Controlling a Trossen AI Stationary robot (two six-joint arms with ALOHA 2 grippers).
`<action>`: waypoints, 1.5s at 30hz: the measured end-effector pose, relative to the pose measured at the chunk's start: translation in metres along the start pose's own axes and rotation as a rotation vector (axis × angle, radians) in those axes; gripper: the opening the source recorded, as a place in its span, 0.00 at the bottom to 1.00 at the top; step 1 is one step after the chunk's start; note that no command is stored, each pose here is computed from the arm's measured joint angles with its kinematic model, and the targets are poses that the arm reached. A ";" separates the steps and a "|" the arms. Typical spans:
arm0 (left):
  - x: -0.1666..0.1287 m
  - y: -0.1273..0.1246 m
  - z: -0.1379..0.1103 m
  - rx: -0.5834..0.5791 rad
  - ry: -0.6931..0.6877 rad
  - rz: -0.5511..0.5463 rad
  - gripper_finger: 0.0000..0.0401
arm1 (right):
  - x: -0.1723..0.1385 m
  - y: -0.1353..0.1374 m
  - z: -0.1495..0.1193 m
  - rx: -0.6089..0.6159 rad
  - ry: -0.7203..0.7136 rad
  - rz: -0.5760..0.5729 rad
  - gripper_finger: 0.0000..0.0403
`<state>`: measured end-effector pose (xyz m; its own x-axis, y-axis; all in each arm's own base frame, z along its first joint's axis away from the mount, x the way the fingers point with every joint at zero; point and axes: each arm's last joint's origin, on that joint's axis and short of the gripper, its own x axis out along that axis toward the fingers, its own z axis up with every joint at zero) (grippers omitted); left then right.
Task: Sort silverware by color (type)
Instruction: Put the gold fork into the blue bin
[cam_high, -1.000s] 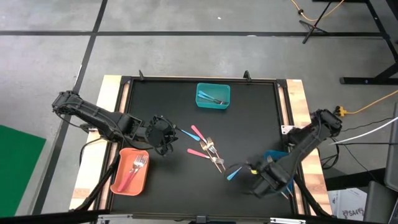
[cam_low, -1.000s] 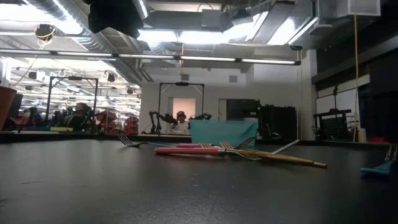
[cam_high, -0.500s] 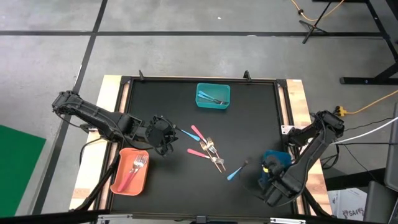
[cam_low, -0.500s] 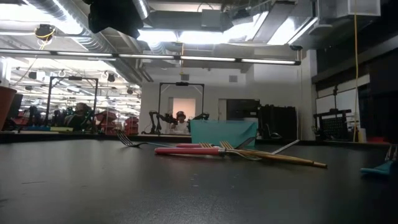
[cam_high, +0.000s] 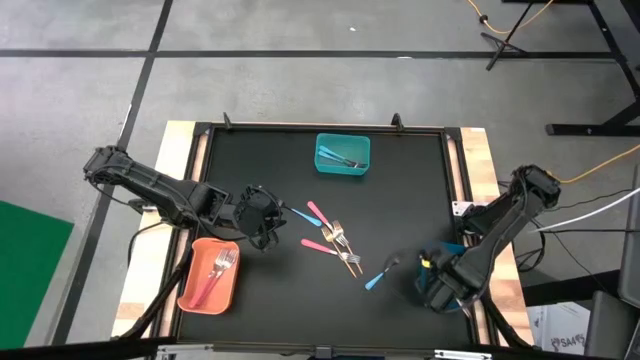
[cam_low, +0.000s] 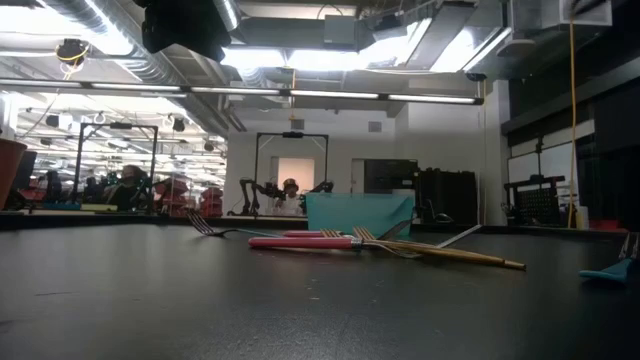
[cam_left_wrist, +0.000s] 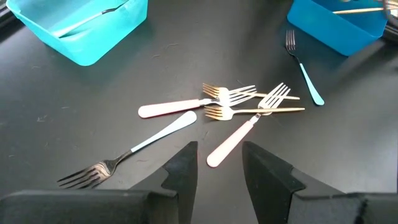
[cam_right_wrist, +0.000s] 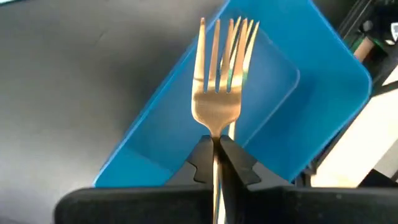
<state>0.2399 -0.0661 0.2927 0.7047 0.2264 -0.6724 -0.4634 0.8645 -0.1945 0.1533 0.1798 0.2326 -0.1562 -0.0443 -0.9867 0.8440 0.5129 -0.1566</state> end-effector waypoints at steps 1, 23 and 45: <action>0.000 0.000 0.000 0.000 0.000 0.000 0.30 | 0.005 -0.002 0.002 0.006 0.001 -0.002 0.00; 0.000 0.000 0.000 0.000 -0.002 0.003 0.30 | 0.035 -0.007 0.010 0.026 0.099 0.038 0.00; 0.000 0.000 0.000 0.000 -0.002 0.003 0.30 | 0.035 -0.007 0.010 0.026 0.094 0.033 0.00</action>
<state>0.2400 -0.0659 0.2928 0.7046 0.2299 -0.6713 -0.4654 0.8639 -0.1925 0.1470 0.1659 0.1988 -0.1748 0.0540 -0.9831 0.8622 0.4906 -0.1263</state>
